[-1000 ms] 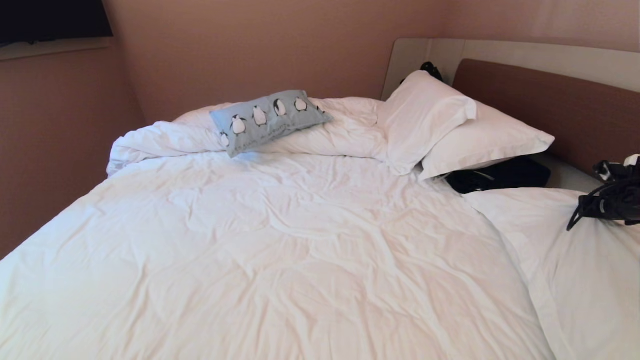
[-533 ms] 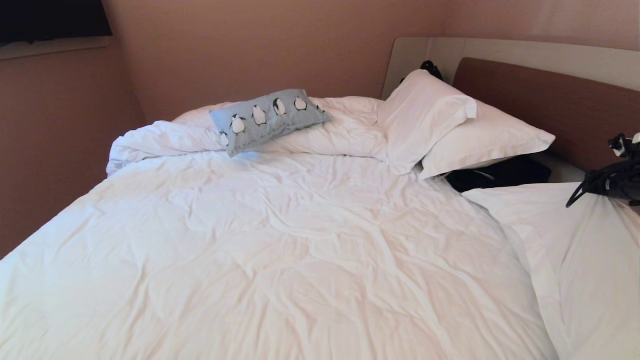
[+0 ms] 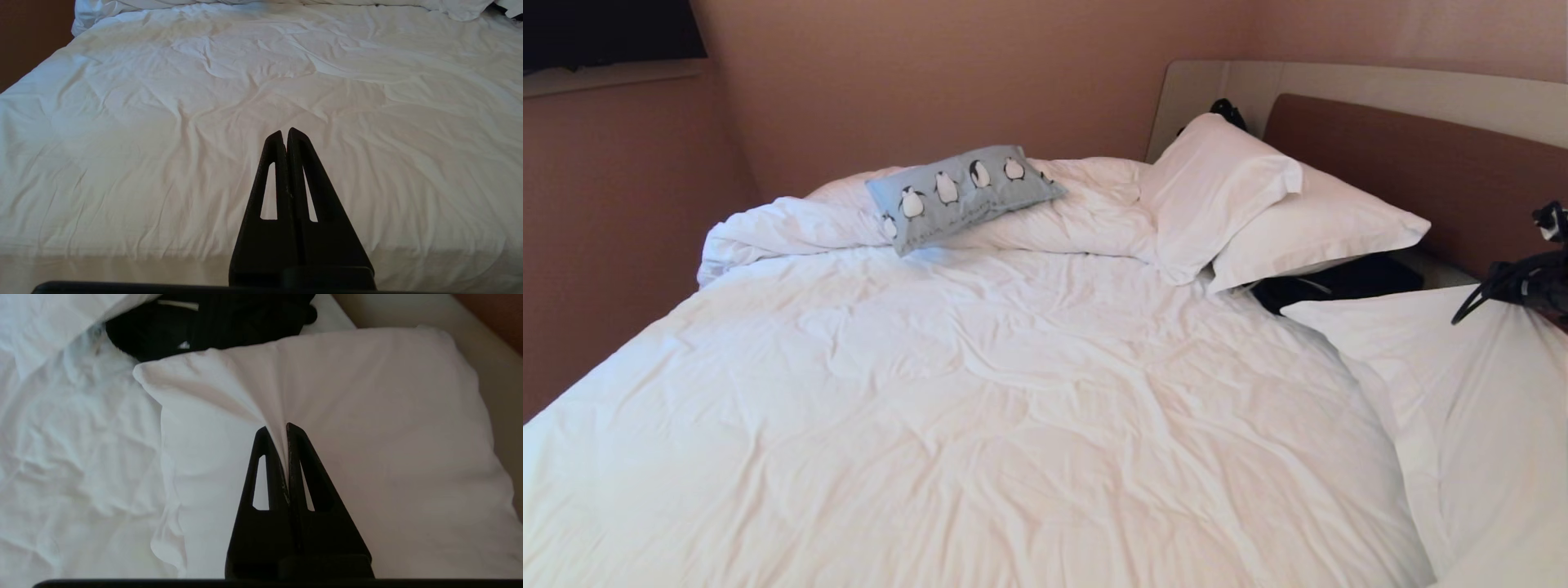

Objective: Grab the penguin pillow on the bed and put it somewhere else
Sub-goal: Place the pillow at the bedside

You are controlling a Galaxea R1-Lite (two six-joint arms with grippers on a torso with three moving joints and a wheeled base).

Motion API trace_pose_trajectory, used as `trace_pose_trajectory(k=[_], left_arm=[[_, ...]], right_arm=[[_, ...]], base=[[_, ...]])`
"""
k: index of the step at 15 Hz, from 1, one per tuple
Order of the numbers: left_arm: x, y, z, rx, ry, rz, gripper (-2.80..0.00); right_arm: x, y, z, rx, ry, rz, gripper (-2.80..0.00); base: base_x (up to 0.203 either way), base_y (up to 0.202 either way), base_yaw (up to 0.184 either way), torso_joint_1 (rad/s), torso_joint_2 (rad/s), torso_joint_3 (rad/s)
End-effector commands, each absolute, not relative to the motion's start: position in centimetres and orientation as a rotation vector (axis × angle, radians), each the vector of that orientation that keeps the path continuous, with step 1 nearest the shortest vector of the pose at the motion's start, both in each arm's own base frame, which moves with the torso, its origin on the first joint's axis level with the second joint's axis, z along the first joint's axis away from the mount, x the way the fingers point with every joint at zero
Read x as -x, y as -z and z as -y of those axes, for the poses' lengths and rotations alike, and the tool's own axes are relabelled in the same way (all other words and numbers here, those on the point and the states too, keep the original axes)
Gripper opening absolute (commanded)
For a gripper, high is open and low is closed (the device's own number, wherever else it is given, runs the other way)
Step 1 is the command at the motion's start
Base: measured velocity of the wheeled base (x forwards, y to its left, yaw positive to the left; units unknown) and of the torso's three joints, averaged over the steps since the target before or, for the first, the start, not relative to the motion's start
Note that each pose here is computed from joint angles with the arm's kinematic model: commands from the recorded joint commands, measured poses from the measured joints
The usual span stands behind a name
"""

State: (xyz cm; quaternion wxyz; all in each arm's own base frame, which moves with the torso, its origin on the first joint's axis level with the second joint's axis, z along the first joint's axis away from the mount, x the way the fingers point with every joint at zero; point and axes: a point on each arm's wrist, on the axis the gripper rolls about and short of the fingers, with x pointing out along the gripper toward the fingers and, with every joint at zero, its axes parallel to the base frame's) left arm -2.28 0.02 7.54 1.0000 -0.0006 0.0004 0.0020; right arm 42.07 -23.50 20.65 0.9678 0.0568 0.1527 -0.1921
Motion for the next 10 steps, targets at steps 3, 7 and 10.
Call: trace_pose_trajectory(k=[3, 7, 10], left_arm=[[2.3, -7.5, 0.0, 0.002, -0.005, -0.002, -2.8], [2.3, -7.5, 0.0, 0.002, -0.005, 0.0, -2.8], [2.3, -7.5, 0.0, 0.002, -0.005, -0.002, -2.8]], right_arm=[[-41.3, -23.3, 23.2, -0.126, 0.457, -0.202, -2.8], [-41.1, -24.4, 23.1, -0.142, 0.465, -0.133, -2.8], [-41.3, -24.3, 23.3, -0.136, 0.48, -0.117, -2.8]], base=[[0.0, 0.0, 0.0, 0.0, 0.0, 0.0], [0.0, 0.0, 0.0, 0.0, 0.0, 0.0], [0.0, 0.0, 0.0, 0.0, 0.0, 0.0]])
